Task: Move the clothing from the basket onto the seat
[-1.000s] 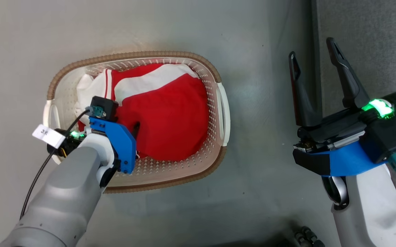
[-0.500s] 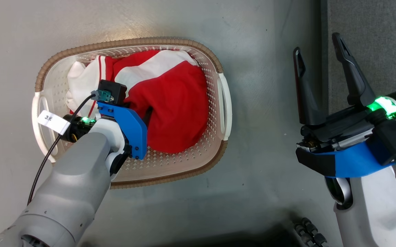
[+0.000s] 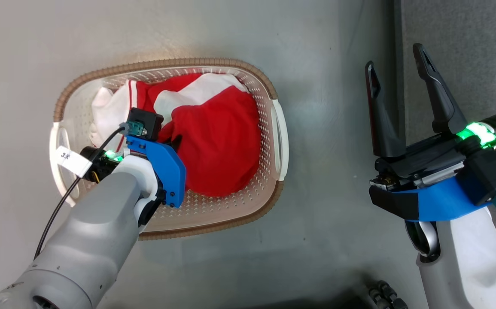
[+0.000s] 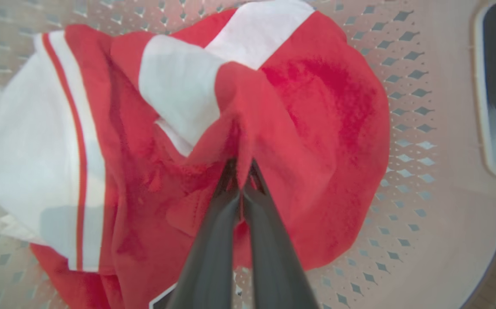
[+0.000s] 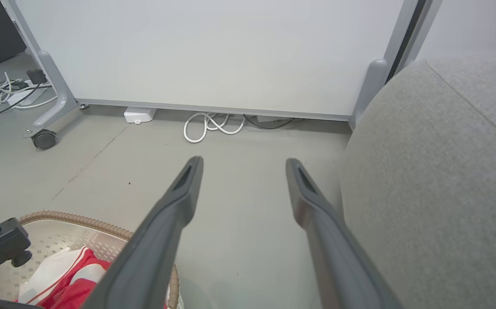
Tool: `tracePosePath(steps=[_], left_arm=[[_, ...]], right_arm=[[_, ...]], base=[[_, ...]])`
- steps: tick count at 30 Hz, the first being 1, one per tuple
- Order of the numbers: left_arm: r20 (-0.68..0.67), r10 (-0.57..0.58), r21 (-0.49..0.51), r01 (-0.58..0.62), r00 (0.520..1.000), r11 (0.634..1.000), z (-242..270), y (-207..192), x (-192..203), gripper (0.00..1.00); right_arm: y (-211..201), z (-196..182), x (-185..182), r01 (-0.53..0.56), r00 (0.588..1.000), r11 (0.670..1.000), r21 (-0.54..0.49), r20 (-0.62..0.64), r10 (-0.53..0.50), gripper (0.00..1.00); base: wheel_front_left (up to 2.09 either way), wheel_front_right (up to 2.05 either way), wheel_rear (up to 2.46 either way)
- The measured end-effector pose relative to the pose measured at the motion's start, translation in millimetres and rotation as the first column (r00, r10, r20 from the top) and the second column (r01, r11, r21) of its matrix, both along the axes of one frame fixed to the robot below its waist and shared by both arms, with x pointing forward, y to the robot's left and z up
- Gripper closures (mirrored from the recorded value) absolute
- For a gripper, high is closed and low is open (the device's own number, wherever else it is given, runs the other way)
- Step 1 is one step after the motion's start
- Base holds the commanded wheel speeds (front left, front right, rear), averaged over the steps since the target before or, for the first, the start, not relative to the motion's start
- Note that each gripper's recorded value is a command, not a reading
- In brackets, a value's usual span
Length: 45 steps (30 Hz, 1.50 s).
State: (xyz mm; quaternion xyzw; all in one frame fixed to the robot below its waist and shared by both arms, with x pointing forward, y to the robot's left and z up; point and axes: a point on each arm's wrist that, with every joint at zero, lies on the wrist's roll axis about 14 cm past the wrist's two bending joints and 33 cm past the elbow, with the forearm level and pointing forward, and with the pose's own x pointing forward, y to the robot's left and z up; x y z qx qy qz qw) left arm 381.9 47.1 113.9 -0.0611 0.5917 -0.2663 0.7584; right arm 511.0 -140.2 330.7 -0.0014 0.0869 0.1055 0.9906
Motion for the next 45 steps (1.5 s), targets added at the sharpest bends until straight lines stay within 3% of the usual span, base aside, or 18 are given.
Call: tracePosePath(steps=[12,23,31,45], left_arm=[[0.184,0.116,-0.103,-0.099,0.976,0.99,62,-4,14,1.0],[0.372,0.209,-0.17,-0.155,0.904,0.973,145,11,22,1.0],[0.568,0.286,-0.258,-0.163,0.772,0.952,229,22,45,1.0],[0.832,0.299,-0.33,-0.017,0.467,0.944,371,18,55,1.0]], right_arm=[[5,51,-3,-0.003,0.997,1.0,0.026,0.083,0.001,0.0],[14,110,-37,-0.031,0.988,0.999,0.039,0.153,0.025,0.0],[24,149,-69,-0.057,0.976,0.997,0.057,0.211,0.044,0.0],[36,195,-116,-0.094,0.95,0.993,0.075,0.305,0.067,0.0]], base=[[0.0,0.0,0.0],[0.0,0.0,0.0],[0.0,0.0,0.0],[0.0,0.0,0.0]])
